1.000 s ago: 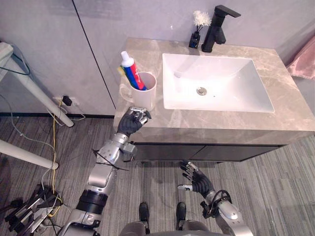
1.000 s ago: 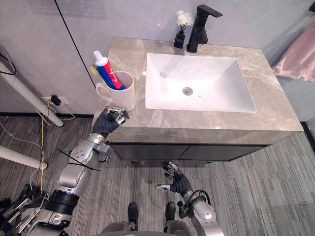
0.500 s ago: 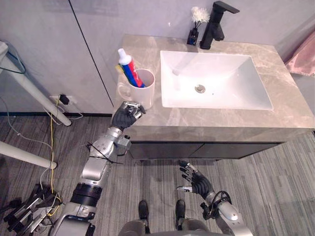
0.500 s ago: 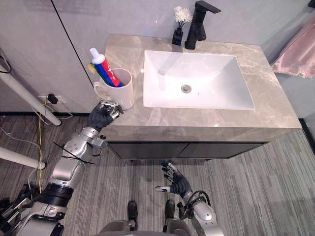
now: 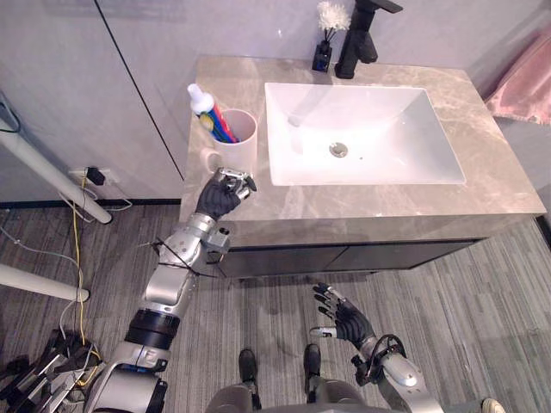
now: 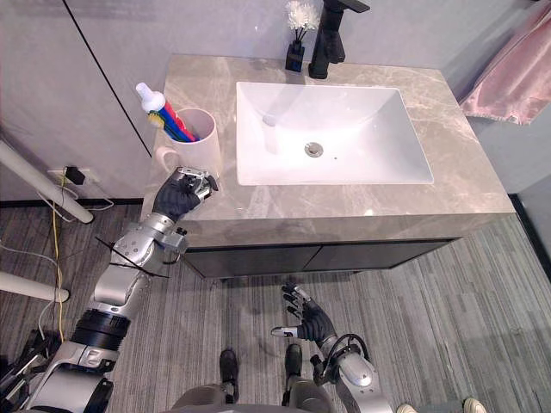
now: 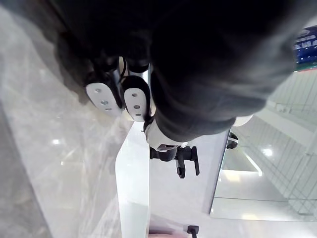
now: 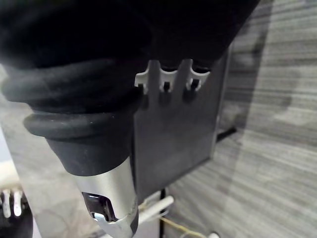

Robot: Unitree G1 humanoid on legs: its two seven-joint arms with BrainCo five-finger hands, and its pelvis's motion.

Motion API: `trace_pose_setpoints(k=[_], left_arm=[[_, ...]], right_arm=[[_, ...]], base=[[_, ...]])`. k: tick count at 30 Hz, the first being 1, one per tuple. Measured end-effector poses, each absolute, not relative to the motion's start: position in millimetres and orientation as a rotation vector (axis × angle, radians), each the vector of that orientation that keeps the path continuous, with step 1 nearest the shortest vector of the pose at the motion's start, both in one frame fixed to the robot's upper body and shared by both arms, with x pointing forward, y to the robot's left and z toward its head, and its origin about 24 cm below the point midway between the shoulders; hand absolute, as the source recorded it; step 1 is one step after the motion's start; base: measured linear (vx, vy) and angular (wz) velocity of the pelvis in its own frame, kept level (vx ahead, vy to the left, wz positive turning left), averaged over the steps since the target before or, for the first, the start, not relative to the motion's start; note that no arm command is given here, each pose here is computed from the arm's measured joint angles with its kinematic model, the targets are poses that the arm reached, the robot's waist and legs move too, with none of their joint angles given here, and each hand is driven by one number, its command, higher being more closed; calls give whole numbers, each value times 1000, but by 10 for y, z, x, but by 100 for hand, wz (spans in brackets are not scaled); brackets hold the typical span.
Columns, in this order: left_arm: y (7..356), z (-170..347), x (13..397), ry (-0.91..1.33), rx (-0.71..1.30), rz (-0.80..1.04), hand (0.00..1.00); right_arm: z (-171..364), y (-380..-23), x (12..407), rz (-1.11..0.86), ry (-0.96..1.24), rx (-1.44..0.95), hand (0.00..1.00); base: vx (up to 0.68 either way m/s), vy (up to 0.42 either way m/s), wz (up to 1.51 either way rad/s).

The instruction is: Organize washtable

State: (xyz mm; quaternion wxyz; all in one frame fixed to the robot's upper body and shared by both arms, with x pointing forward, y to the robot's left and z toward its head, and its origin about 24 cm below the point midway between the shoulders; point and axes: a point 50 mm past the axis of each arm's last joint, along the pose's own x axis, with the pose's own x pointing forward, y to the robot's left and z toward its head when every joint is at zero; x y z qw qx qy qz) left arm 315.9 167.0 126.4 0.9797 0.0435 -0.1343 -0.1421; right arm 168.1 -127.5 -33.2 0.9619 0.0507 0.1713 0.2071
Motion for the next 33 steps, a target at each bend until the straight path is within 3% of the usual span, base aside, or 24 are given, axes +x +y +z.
trace_pose_setpoints(k=[13, 33], left_arm=[[1683, 1614, 3410, -353, 99, -216, 100], [2231, 2533, 3684, -479, 333, -45, 100]], right_arm=[[-328, -1276, 1689, 420, 347, 99, 0], [-251, -1209, 1716, 430, 305, 105, 0]], base=[[3, 1, -1], [-1, -1, 0]])
